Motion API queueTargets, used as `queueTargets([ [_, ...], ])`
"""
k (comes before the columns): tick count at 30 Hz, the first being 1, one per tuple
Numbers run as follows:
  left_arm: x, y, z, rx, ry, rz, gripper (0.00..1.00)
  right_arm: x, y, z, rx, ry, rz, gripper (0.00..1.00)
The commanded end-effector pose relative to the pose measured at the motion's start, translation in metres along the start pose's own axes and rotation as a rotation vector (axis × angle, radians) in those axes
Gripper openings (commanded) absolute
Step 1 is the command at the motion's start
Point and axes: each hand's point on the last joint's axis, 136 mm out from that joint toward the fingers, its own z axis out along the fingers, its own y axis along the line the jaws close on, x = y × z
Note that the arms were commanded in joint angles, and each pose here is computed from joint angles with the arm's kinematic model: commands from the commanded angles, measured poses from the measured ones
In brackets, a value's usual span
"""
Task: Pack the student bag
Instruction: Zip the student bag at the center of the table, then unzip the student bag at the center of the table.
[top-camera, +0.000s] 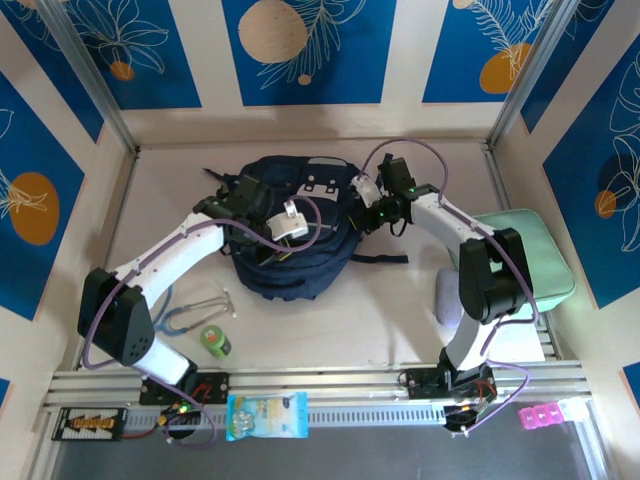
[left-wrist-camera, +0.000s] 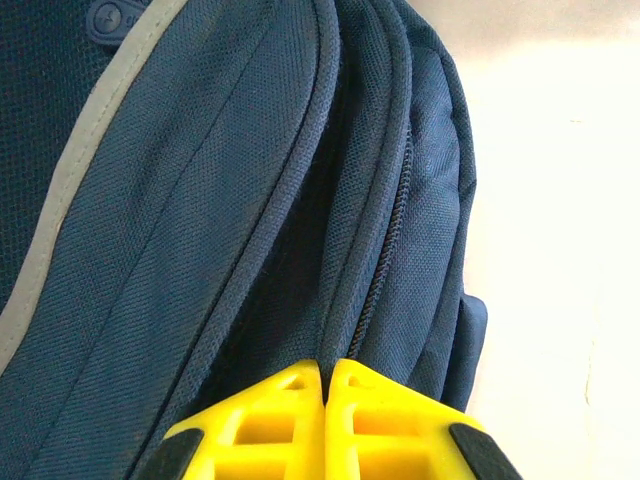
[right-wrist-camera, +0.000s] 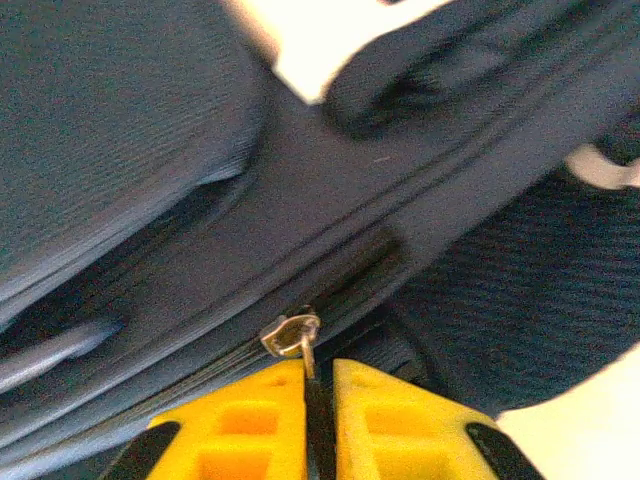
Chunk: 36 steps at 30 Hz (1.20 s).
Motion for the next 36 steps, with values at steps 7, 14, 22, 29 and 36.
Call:
queueTargets([
  [7,0.013,-0.022,-0.011,0.091,0.015,-0.061,0.00,-0.013,-0.039,-0.019,0.199,-0.001,0.240,0.37],
  [14,-0.013,-0.028,-0.034,0.096,-0.098,-0.072,0.53,-0.038,0.041,-0.042,-0.158,-0.131,0.290,0.57],
  [22,-0.012,0.029,-0.046,-0.223,-0.120,-0.200,0.84,-0.045,0.073,-0.014,-0.268,-0.117,0.420,0.58],
  [29,-0.018,0.074,-0.052,-0.365,-0.259,-0.432,0.97,-0.039,0.081,0.007,-0.297,-0.109,0.444,0.78],
  [36,-0.035,0.106,-0.035,-0.368,-0.253,-0.600,0.94,-0.023,0.093,0.016,-0.314,-0.043,0.434,0.78],
])
